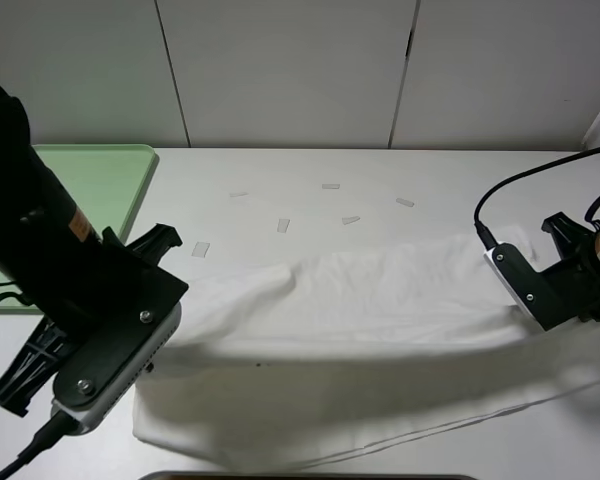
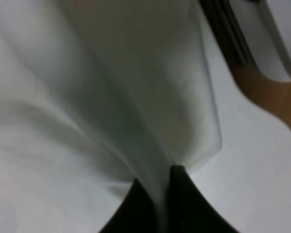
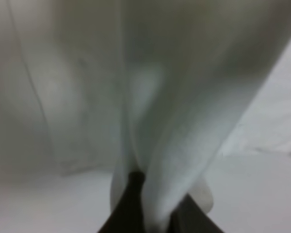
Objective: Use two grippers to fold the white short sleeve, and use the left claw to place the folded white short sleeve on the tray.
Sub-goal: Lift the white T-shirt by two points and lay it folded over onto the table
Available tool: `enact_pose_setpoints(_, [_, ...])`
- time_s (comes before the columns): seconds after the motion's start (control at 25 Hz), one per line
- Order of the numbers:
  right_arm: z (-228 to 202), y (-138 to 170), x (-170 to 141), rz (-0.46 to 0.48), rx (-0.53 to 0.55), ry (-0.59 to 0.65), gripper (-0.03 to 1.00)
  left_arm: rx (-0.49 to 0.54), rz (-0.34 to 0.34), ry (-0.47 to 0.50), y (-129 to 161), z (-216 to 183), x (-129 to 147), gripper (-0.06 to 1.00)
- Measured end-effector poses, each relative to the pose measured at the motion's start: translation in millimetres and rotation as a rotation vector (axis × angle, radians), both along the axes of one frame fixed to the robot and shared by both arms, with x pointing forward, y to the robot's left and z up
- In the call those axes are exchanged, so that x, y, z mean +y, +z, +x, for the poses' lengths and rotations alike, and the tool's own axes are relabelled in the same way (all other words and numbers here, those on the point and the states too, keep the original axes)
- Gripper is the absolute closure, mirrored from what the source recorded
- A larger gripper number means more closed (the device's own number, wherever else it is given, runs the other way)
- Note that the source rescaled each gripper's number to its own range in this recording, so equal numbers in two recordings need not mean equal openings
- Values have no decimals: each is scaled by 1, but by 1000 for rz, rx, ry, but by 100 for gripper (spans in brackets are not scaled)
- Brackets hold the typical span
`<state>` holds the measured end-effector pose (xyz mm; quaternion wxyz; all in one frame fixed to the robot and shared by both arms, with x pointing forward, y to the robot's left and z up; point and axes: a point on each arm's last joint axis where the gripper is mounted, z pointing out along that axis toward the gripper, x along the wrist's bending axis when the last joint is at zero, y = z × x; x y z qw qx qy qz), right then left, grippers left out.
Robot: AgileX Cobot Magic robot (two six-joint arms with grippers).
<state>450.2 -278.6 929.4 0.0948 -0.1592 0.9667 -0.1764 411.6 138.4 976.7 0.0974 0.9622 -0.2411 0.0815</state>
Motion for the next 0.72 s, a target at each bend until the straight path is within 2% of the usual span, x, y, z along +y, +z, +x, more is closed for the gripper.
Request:
enact_pose_setpoints(0.24, [-1,-4,2,33,-21,25,97,54,32,-18,-20,-9,5,91])
enact_pose_setpoints(0.36, [-1,-5,3,41,-22,21,96,79,43,-14,-27,-10,5,82])
enact_pose_setpoints(0.4, [-2,-5,4,54,-19,5,88,79,43,-14,-27,-10,5,82])
enact_pose_setpoints(0.44, [-2,-5,4,61,-17,-3,79,85,43,-10,-29,-10,4,77])
enact_pose_setpoints(0.48, [-2,-5,4,61,-17,-3,79,102,39,1,-31,-10,3,62])
enact_pose_setpoints(0.6, [-4,-6,6,88,-8,-40,35,128,9,33,-31,-11,0,38])
enact_pose_setpoints(0.64, [-5,-6,6,97,-3,-53,19,135,-1,42,-31,-12,-1,33])
enact_pose_setpoints(0.72, [-6,-7,7,107,5,-73,6,148,-14,62,-31,-13,-2,27])
